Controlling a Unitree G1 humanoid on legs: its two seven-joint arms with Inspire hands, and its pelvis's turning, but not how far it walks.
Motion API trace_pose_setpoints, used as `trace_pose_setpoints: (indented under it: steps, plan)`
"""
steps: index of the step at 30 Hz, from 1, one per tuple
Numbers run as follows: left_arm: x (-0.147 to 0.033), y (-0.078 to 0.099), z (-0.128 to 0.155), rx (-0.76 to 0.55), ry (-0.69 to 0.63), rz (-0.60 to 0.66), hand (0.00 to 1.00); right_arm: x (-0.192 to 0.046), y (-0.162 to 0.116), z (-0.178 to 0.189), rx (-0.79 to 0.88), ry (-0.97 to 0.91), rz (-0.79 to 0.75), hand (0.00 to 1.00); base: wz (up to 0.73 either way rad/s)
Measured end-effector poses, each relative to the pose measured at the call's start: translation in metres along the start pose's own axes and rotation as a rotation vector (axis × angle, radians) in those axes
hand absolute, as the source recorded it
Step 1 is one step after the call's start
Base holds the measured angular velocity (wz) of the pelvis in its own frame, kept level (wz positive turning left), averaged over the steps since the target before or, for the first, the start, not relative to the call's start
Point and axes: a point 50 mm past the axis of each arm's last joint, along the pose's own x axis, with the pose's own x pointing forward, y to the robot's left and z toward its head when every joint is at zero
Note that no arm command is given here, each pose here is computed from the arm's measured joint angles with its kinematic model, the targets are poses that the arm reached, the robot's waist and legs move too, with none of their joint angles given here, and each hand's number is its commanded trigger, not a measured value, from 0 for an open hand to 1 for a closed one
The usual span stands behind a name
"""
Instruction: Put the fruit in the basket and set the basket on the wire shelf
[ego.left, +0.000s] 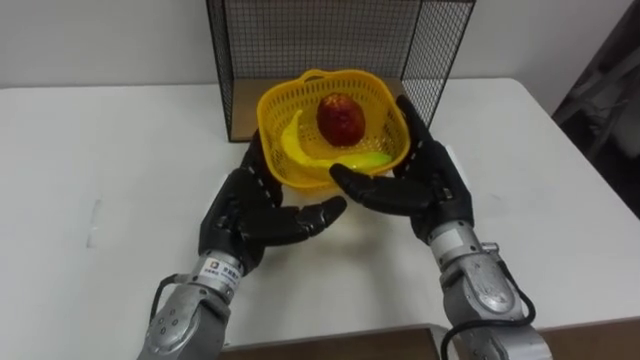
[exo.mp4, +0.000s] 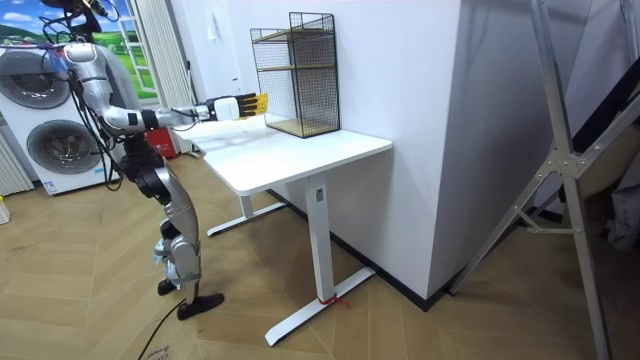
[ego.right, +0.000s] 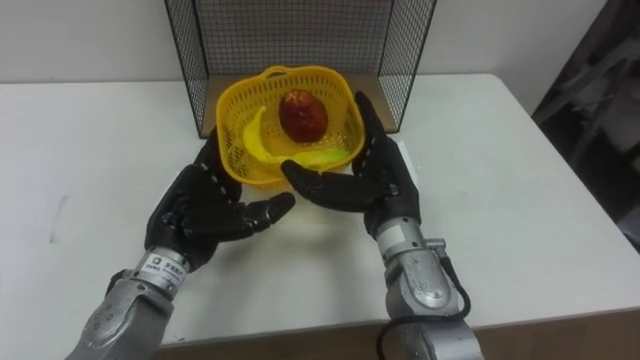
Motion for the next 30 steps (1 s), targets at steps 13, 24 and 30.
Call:
trace_pose_setpoints:
  steps: [13,24,30]
  plan:
    - [0.002,0.002,0.002,0.003,-0.018,0.022,0.0,-0.005,-0.001,-0.007,0.014,0.028,-0.01,0.0,-0.08]
    - [0.004,0.002,0.005,0.006,-0.031,0.024,0.0,-0.007,-0.003,-0.012,0.009,0.057,-0.014,0.0,-0.09]
    - [0.005,0.002,0.007,0.01,-0.043,0.019,0.0,-0.007,-0.003,-0.011,0.008,0.057,-0.016,0.0,0.07]
